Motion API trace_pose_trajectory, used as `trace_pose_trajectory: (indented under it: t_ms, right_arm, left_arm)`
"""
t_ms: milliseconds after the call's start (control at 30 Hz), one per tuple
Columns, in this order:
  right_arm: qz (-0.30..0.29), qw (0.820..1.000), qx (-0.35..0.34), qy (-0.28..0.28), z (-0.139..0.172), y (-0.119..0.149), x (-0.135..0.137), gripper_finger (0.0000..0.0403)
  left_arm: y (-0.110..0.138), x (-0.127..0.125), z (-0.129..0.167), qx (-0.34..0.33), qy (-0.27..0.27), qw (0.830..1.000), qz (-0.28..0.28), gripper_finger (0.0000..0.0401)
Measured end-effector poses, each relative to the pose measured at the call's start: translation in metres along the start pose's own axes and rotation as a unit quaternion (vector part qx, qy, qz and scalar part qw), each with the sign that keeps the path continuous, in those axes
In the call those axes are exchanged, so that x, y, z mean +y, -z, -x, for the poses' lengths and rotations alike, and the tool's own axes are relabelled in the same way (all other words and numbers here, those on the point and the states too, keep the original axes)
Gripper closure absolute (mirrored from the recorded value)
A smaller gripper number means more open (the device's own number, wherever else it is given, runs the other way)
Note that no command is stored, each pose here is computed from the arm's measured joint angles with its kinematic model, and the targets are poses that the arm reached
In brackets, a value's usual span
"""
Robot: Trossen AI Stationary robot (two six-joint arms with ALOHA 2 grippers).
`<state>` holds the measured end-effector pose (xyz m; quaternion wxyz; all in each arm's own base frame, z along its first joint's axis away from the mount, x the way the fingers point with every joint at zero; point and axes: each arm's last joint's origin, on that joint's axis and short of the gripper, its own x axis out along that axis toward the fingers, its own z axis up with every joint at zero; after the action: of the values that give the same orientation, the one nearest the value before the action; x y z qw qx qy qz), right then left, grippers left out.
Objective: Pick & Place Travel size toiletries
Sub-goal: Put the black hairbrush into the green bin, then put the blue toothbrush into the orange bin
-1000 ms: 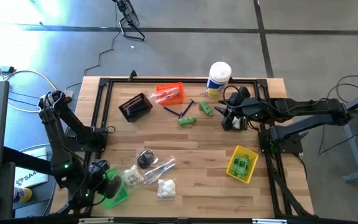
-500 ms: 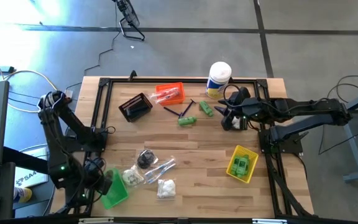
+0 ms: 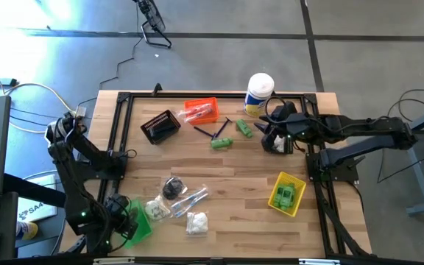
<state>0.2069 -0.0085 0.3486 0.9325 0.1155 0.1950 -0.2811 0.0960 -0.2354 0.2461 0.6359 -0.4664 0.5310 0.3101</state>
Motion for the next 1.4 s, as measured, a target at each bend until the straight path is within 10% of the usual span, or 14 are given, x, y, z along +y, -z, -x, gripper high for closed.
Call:
trace_pose_trajectory:
  t_ms: [333,733,1400]
  right_arm:
    - [-0.007,1.000,0.003,0.009,-0.004,-0.003,-0.008,0.0262]
    - [-0.009,1.000,0.004,0.008,-0.005,-0.003,-0.008,0.0262]
    - [-0.011,1.000,-0.009,0.005,-0.005,-0.005,-0.007,0.0262]
  left_arm:
    - [0.005,-0.001,-0.009,0.004,-0.024,0.999,-0.038,0.0356]
    - [0.006,0.002,-0.008,0.036,-0.059,0.997,-0.042,0.0227]
    - [-0.019,0.011,0.038,-0.001,-0.062,0.997,-0.043,0.0222]
